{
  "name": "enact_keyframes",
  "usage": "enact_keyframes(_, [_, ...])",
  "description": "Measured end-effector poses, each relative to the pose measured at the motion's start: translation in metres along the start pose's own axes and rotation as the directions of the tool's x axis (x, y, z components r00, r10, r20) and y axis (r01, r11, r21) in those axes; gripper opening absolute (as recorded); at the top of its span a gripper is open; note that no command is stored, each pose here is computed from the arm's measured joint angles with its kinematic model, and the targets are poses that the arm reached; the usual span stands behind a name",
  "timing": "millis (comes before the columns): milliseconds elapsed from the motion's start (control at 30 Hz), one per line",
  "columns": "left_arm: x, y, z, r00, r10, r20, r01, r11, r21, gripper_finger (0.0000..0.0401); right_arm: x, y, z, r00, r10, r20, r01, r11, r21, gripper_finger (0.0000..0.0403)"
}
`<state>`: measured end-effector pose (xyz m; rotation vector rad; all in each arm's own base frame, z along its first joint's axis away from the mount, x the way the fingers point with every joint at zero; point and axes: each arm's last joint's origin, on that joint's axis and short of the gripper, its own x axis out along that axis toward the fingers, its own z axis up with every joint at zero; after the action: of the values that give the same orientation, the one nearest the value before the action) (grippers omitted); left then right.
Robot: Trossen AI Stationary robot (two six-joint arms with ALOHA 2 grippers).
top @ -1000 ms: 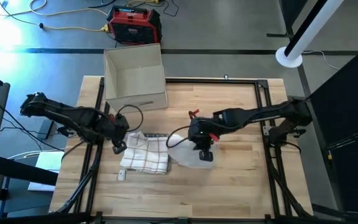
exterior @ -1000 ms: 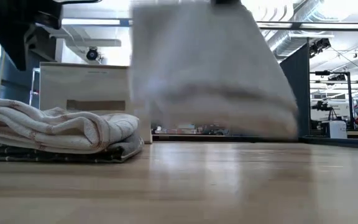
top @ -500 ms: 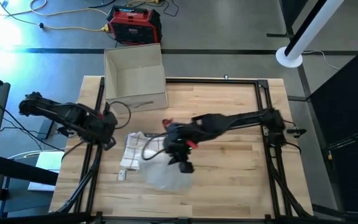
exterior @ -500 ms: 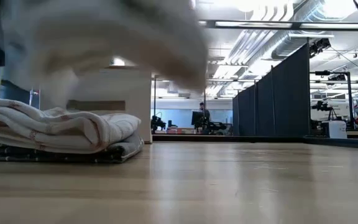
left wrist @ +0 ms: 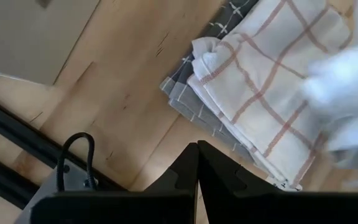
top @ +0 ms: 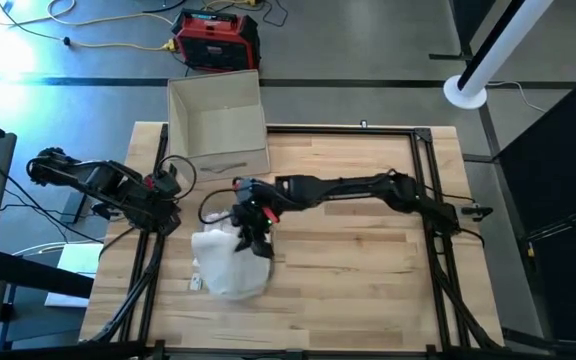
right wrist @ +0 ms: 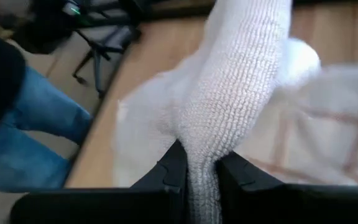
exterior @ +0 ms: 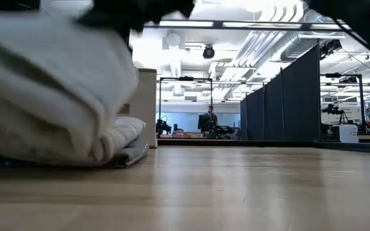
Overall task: Fold towel
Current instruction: Stack the white towel on the stacked white towel
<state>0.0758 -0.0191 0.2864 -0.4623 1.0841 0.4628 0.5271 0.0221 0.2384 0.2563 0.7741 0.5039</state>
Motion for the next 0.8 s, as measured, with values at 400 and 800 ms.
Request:
enact_keyframes(400, [0.000, 0.000, 0.002, 0.998, 0.030, 0.054, -0.030, 1.000, -0.002, 0.0000, 0.000, -0.061, -0.022, 0.959, -0.271, -0.082, 0.277, 0.959, 0.063, 0.0028])
enact_keyframes(800, [0.000, -0.004, 0.006, 0.995, 0.012, 0.101, -0.011, 1.000, -0.015, 0.0000, -0.008, -0.069, -0.025, 0.870, -0.475, -0.135, 0.490, 0.864, 0.117, 0.0145])
